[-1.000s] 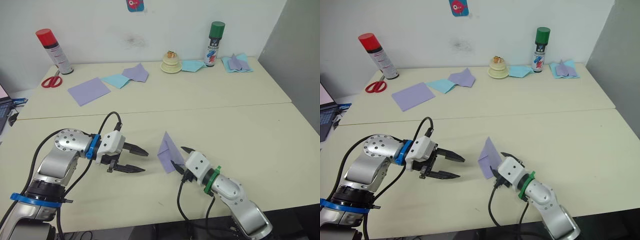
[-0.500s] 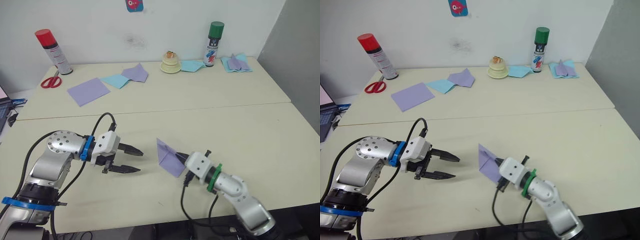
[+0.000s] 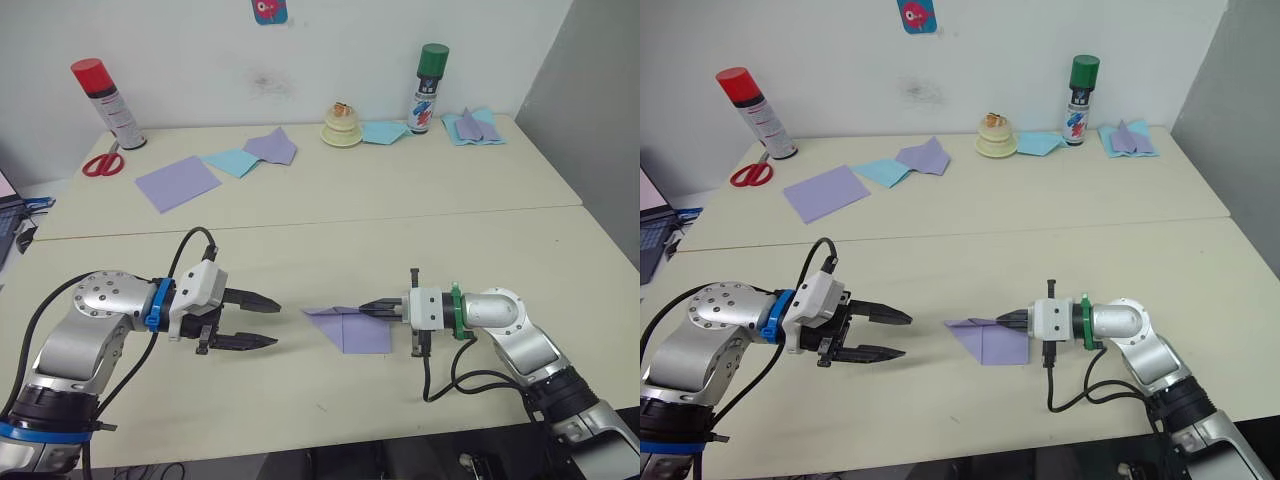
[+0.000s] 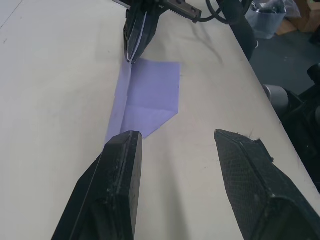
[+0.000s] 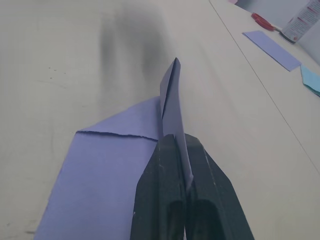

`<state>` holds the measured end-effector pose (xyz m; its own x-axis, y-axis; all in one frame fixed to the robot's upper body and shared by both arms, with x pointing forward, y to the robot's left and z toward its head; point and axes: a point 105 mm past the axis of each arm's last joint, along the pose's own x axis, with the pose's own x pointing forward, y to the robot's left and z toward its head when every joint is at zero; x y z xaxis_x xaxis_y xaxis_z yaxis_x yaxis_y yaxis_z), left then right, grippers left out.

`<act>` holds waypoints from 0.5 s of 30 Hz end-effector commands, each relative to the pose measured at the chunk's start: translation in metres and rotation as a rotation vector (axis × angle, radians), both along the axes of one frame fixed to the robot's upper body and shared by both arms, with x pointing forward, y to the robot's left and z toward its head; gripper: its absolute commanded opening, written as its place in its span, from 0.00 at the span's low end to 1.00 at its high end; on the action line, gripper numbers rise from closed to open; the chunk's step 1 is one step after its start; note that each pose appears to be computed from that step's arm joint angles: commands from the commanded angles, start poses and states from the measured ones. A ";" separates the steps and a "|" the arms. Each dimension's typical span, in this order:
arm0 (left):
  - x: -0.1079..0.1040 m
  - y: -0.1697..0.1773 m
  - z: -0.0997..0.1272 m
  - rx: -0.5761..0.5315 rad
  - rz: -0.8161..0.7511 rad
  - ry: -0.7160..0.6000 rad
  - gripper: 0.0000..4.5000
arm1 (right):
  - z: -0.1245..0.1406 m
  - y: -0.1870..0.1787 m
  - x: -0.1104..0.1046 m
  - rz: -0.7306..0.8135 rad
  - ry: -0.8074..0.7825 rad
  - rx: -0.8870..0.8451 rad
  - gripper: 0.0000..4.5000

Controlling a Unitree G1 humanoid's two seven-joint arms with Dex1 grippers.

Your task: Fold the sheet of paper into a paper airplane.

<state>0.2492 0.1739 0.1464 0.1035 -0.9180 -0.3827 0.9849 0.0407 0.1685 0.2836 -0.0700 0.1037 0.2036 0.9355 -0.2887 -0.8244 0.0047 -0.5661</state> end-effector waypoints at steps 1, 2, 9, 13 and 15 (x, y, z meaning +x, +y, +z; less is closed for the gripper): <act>-0.003 -0.003 0.013 -0.014 -0.006 -0.033 0.58 | 0.007 0.001 0.003 0.017 -0.016 0.021 0.01; -0.003 -0.004 0.013 -0.013 -0.005 -0.030 0.58 | 0.006 0.001 0.003 0.012 -0.010 0.020 0.01; -0.001 -0.006 0.010 0.002 -0.005 -0.018 0.58 | 0.010 -0.002 0.005 -0.002 0.020 0.052 0.09; 0.000 -0.004 0.007 0.032 -0.005 -0.014 0.58 | 0.025 0.000 0.001 0.018 0.003 0.049 0.37; 0.000 -0.003 0.005 0.043 -0.002 -0.011 0.58 | 0.037 0.002 -0.006 0.046 0.009 0.041 0.44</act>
